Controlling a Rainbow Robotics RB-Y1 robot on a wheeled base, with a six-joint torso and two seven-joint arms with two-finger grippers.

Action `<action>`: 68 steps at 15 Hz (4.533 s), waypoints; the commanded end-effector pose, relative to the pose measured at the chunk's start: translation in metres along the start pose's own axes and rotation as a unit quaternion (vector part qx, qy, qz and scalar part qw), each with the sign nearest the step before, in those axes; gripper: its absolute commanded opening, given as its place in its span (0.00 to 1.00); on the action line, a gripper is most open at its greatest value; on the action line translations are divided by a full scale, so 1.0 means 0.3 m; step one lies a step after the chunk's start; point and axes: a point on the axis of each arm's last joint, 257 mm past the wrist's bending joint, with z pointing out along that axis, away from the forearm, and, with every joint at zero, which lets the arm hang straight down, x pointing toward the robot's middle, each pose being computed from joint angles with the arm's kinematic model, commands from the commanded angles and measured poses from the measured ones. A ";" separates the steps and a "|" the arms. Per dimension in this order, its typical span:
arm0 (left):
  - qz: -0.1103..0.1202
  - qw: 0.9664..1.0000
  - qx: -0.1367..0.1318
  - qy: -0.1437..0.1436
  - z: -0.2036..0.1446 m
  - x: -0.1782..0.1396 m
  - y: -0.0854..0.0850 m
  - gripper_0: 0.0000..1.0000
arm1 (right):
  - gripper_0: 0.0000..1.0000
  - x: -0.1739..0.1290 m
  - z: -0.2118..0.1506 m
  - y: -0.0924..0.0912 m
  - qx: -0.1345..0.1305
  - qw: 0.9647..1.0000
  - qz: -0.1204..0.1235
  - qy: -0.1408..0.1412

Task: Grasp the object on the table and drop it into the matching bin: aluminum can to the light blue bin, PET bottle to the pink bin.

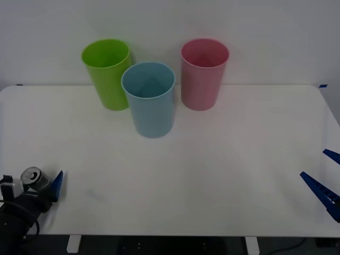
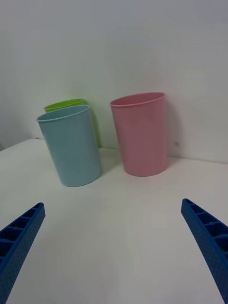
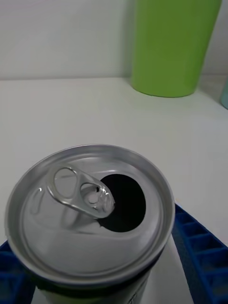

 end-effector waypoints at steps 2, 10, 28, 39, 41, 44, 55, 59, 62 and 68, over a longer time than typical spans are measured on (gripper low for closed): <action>-0.005 1.000 0.002 -0.002 0.003 -0.003 -0.009 0.00 | 1.00 0.000 0.000 0.000 0.000 1.000 0.000 0.000; -0.009 1.000 0.003 -0.004 0.000 -0.003 -0.012 0.00 | 1.00 0.000 0.000 0.000 0.000 1.000 0.000 0.000; -0.063 0.989 0.095 -0.097 -0.105 -0.451 -0.234 0.00 | 1.00 0.000 0.000 0.000 0.000 1.000 0.000 0.000; -0.095 0.973 0.156 -0.139 -0.091 -0.728 -0.373 0.00 | 1.00 0.000 0.000 0.000 0.000 1.000 0.000 0.000; -0.089 0.969 0.173 -0.151 -0.053 -0.781 -0.418 0.00 | 1.00 0.000 0.000 0.000 0.000 1.000 0.000 0.000; -0.100 0.961 0.202 -0.161 0.005 -0.860 -0.493 0.00 | 1.00 0.000 0.000 0.000 0.000 1.000 0.000 0.000; -0.069 0.942 0.274 -0.182 0.262 -1.062 -0.732 0.01 | 1.00 0.000 0.000 0.000 0.000 1.000 0.000 0.000; -0.032 0.942 0.285 -0.175 0.368 -1.101 -0.784 0.01 | 1.00 0.000 0.000 0.000 0.000 1.000 0.000 0.000; 0.000 0.945 0.286 -0.159 0.452 -1.104 -0.823 0.02 | 1.00 0.000 0.000 0.000 0.000 1.000 0.000 0.000; 0.030 0.946 0.303 -0.113 0.620 -1.090 -0.914 0.03 | 1.00 0.000 0.000 0.000 0.000 1.000 0.000 0.000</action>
